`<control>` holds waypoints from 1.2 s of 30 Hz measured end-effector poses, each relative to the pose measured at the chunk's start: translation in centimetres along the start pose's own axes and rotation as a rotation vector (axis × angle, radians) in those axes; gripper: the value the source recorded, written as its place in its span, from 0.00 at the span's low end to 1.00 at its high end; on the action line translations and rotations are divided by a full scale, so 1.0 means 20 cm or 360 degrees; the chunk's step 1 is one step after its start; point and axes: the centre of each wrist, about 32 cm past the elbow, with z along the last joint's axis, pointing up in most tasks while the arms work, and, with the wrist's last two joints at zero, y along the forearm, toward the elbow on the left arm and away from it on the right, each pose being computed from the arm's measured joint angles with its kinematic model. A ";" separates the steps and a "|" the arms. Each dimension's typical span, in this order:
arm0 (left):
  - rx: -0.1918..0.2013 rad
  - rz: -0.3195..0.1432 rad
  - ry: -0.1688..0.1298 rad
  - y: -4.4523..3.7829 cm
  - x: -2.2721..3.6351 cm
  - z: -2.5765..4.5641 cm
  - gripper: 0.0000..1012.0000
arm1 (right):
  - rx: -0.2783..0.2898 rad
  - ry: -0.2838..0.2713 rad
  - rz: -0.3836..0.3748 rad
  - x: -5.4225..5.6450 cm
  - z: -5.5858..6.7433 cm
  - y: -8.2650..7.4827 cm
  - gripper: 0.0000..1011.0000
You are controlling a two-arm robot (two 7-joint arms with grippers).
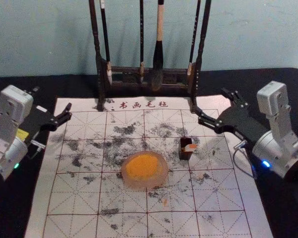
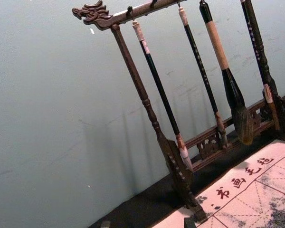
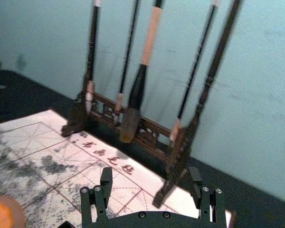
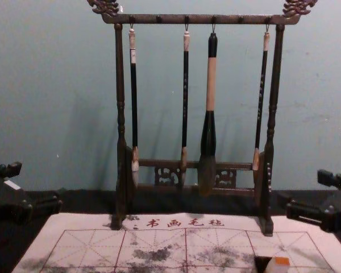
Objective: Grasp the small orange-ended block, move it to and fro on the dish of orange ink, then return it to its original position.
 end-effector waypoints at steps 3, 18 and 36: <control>0.0000 0.0000 0.0000 0.000 0.000 0.000 0.99 | -0.0001 0.0066 -0.0091 -0.06 -0.04 0.00 0.99; 0.0000 0.0000 0.0000 0.000 0.000 0.000 0.99 | -0.0066 0.0146 -0.0184 -0.12 -0.10 0.03 0.99; 0.0000 0.0000 0.0000 0.000 0.000 0.000 0.99 | -0.0057 0.0142 -0.0178 -0.12 -0.09 0.03 0.99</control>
